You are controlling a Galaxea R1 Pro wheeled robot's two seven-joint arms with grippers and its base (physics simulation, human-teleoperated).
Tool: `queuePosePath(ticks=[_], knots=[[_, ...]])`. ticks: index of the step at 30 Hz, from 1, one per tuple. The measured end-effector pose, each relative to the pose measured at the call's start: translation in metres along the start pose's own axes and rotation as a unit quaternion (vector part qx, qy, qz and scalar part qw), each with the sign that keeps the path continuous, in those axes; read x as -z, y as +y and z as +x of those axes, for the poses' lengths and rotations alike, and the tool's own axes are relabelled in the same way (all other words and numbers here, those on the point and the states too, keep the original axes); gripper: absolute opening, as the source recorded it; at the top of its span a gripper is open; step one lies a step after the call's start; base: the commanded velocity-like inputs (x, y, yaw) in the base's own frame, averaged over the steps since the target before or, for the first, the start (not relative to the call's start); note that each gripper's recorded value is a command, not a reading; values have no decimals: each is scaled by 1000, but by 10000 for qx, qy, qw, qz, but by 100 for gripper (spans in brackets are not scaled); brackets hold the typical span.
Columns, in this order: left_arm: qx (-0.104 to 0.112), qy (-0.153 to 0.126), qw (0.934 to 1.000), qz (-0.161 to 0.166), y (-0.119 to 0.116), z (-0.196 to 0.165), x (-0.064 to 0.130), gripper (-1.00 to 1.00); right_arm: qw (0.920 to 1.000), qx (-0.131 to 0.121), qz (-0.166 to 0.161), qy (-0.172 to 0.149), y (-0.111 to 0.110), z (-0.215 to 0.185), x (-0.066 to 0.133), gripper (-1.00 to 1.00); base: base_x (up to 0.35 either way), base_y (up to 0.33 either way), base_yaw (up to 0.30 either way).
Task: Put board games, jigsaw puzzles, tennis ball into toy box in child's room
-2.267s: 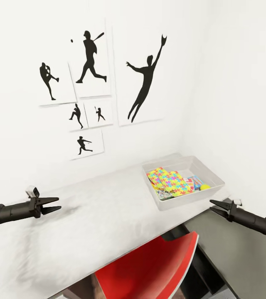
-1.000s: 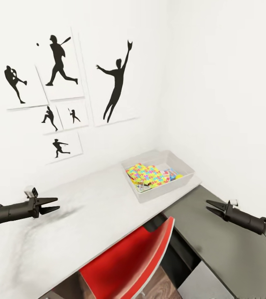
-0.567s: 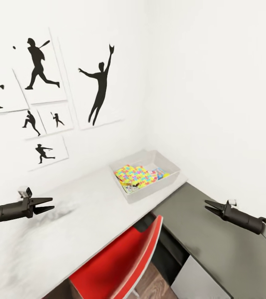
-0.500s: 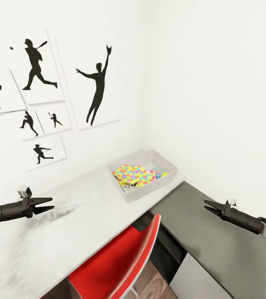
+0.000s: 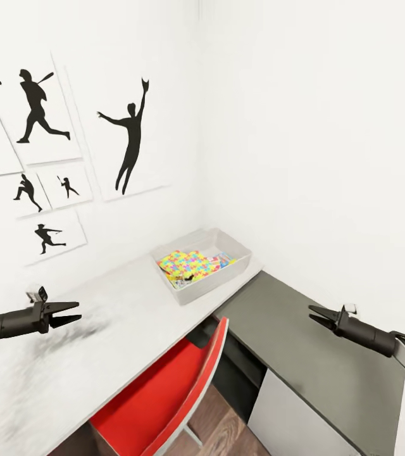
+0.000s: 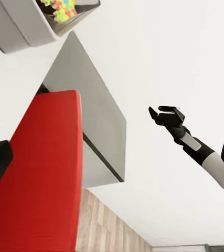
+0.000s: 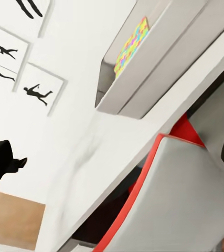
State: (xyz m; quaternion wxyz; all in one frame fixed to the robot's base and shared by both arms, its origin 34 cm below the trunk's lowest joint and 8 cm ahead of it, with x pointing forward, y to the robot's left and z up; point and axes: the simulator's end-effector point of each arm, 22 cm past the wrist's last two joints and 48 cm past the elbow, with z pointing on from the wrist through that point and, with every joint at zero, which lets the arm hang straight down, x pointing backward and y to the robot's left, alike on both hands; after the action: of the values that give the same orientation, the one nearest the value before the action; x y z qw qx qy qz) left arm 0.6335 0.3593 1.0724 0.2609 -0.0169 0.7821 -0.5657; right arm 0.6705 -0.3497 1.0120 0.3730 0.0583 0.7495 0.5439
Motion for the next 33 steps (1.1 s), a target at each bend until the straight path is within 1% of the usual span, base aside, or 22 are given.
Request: queuePosePath(ticks=[3, 9, 12, 27, 33], knots=[[-18, -8, 10000, 9, -2, -1, 1, 100, 10000, 10, -39, -2, 3, 0, -3, 100, -138, 7, -41], [-57, -27, 10000, 25, -7, -2, 2, 100, 10000, 42, -76, -19, 8, -1, -4, 100, -267, 70, -10], [-82, -41, 10000, 26, -9, -3, 4, 100, 9999, 64, -93, -26, 11, -3, -4, 100, -152, 40, -2], [-264, -105, 9996, 14, -21, -8, 14, 100, 9997, 156, -165, -77, 24, -8, -2, 100, -15, 4, 0], [-309, -124, 9994, 33, -26, -9, 15, 100, 9994, 270, -189, -117, 29, -12, -1, 100, 0, 0, 0]])
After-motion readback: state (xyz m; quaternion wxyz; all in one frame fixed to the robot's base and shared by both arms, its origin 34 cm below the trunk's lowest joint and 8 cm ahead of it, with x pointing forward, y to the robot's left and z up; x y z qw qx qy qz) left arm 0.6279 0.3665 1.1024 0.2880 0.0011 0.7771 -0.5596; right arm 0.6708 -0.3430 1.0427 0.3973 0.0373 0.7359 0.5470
